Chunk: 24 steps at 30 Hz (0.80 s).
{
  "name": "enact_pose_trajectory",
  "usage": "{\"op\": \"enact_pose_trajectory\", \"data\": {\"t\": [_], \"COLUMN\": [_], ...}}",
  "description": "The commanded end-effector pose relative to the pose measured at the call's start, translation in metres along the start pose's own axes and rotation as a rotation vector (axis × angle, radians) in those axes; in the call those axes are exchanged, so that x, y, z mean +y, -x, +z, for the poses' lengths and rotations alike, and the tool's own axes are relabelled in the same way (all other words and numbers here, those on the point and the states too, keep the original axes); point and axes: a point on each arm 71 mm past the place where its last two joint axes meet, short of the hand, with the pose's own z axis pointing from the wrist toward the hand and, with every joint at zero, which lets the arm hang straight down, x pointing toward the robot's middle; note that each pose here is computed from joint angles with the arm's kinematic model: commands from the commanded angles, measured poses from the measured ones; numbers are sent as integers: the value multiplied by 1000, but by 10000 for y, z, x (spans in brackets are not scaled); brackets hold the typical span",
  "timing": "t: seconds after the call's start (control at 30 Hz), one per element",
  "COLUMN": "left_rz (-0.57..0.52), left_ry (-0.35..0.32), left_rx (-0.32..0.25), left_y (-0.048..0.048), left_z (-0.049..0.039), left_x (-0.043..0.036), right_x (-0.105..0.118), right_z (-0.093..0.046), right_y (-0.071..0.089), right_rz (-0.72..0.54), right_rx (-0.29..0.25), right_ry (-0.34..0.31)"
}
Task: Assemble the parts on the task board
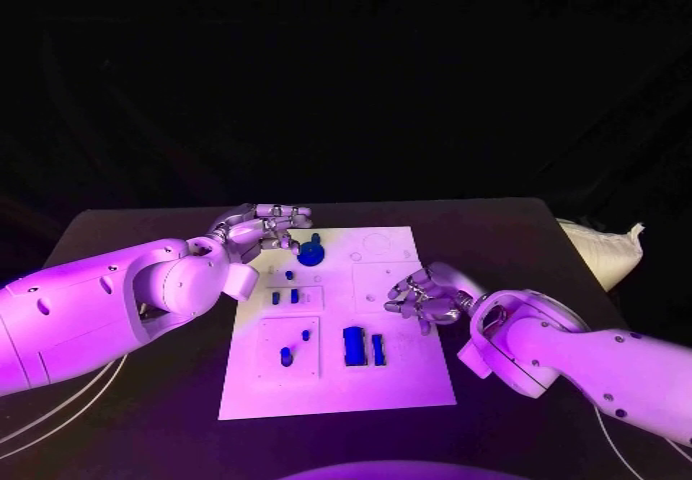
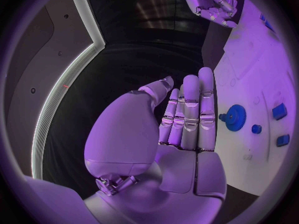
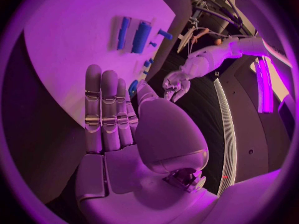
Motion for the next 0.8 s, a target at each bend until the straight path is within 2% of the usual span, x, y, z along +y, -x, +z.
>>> {"op": "enact_pose_trajectory", "data": {"t": [0.03,0.17,0.33,0.67,0.7,0.8], "left_rz": [-51,-67,-81,-74,-64,-60], "left_ry": [-30,-30,-43,-93,-35,-38], "left_rx": [28,18,-4,-100,-56,-64], "left_y": [-4,35,57,159,132,123], "left_z": [22,49,86,98,97,96], "left_x": [31,128,192,220,249,252], "right_x": [-24,-105,-151,-166,-204,-191], "right_z": [121,261,386,543,531,529], "right_y": [144,264,356,456,438,440], "right_rz": [338,563,676,722,656,660], "right_rx": [-48,-75,-108,-133,-147,-157], "right_ry": [102,139,177,214,152,154]}}
